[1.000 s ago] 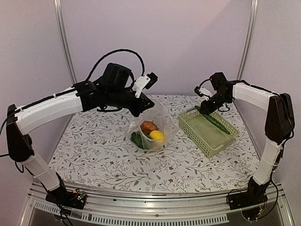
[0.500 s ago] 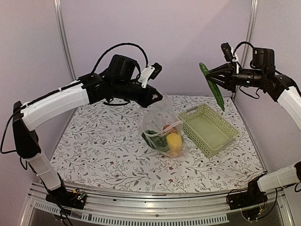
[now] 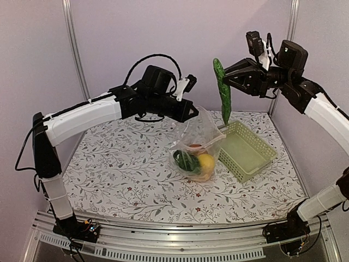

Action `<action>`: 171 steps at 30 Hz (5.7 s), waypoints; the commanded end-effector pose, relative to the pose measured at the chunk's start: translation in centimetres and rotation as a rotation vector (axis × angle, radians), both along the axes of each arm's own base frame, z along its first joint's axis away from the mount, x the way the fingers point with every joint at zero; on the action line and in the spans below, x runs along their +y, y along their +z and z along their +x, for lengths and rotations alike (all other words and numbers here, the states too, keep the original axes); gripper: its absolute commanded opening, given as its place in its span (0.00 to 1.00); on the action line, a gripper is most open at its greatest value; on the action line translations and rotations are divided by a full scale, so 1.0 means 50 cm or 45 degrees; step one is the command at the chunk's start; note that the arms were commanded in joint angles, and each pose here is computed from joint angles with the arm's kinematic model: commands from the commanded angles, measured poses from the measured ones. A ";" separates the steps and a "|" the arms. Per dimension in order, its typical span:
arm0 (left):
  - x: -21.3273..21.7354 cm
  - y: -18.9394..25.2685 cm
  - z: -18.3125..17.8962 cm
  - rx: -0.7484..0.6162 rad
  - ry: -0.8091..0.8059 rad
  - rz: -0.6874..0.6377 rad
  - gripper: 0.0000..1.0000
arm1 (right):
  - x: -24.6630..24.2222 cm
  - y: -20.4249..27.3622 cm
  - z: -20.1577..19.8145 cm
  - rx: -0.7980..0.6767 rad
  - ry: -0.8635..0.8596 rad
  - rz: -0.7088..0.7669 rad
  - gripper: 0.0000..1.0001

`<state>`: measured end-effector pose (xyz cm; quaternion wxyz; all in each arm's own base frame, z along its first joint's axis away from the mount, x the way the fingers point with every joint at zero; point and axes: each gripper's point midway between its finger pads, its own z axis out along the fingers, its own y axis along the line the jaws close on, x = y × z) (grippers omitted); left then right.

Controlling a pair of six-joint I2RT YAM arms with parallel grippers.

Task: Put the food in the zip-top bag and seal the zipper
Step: Place the fake vegetable in the zipper food storage bag, then adjust the fake vegetable in the zipper food storage bag.

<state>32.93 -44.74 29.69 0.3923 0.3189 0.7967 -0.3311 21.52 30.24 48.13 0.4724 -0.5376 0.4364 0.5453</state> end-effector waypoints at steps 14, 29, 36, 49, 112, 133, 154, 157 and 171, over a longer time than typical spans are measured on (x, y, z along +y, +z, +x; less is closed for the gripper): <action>-0.006 0.030 0.007 0.015 -0.013 -0.051 0.00 | 0.118 -0.041 -0.053 0.031 0.316 0.023 0.00; 0.011 0.037 -0.007 -0.008 -0.019 -0.049 0.00 | 0.136 -0.155 -0.023 0.041 0.258 -0.025 0.04; 0.026 0.042 -0.001 -0.025 -0.001 -0.036 0.00 | 0.135 -0.223 -0.026 0.005 0.262 -0.052 0.08; 0.042 0.034 0.010 -0.022 0.018 -0.037 0.00 | 0.146 -0.264 -0.019 -0.017 0.301 -0.051 0.09; 0.072 0.032 -0.009 -0.008 0.014 -0.061 0.00 | 0.233 -0.362 -0.005 -0.271 -0.308 -0.933 0.00; 0.076 0.046 0.000 -0.007 0.027 -0.070 0.00 | 0.220 -0.276 -0.043 -0.602 -0.284 -0.555 0.00; 0.079 0.040 0.026 0.004 0.044 -0.055 0.00 | 0.170 -0.107 -0.155 -0.491 -0.075 -0.376 0.00; 0.077 0.044 0.027 0.005 0.040 -0.060 0.00 | 0.164 -0.090 -0.150 -0.513 -0.110 -0.364 0.00; 0.073 0.046 0.017 0.029 0.022 -0.077 0.00 | 0.233 -0.257 -0.074 -0.640 -0.159 -0.469 0.00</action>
